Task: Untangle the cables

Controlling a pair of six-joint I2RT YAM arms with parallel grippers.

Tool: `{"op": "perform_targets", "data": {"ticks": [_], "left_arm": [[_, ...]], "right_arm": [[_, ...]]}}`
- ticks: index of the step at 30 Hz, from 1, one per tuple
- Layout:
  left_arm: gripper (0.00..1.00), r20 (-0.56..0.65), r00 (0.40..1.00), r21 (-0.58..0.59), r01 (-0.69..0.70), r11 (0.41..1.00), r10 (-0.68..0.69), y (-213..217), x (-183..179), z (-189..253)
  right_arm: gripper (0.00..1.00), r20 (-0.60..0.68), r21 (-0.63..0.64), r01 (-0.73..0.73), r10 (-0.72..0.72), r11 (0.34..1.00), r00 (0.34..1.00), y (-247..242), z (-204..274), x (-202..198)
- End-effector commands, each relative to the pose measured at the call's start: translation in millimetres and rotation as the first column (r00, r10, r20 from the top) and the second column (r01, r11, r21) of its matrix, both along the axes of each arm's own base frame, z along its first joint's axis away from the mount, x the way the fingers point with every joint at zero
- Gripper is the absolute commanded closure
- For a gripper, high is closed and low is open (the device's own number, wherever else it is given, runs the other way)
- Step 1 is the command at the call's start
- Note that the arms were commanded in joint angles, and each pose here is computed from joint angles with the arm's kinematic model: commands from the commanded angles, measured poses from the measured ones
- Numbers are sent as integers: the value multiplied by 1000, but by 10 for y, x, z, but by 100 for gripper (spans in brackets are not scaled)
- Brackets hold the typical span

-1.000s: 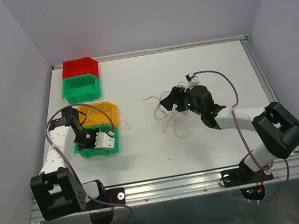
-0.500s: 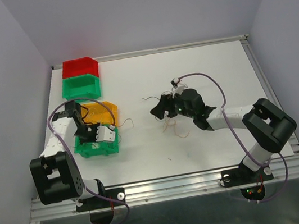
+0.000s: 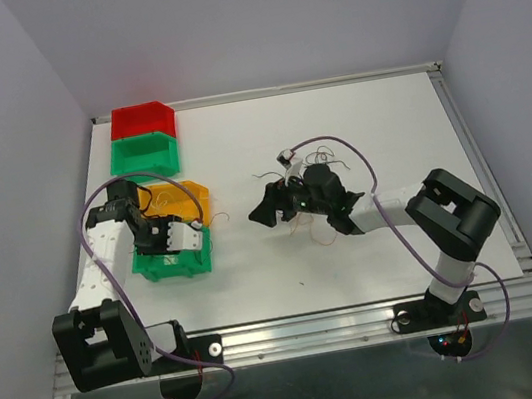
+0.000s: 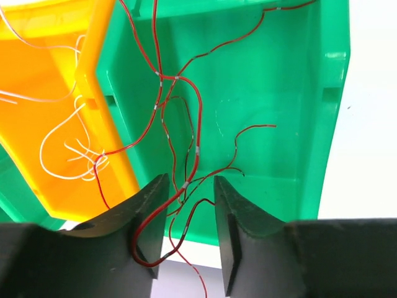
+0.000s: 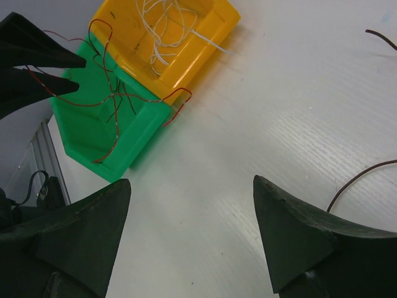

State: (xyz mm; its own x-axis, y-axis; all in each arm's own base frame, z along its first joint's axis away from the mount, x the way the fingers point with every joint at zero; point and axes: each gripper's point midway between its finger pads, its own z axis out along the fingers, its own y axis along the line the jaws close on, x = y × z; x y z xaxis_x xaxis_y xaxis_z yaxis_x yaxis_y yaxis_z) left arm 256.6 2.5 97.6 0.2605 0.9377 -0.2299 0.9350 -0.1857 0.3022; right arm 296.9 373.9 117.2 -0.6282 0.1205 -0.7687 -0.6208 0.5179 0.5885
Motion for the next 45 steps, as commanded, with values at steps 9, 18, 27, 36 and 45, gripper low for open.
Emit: {"op": "perform_targets", "data": {"ticks": [9,18,27,36,45], "left_arm": [[2,11,998,52,-67,996,67,117,26,160],[1,129,986,15,-108,994,105,94,201,455],[1,207,972,13,-121,993,116,106,164,660],[3,350,847,-165,-366,916,401,208,414,1032],[14,128,585,-550,-630,548,801,283,327,1276]], "right_arm": [[16,95,74,-65,58,995,994,221,301,37],[16,99,74,-69,61,995,993,231,318,26],[16,102,75,-75,67,994,993,235,326,10],[16,107,77,-73,64,994,992,228,349,-5],[16,122,89,-71,60,993,991,200,450,-27]]}}
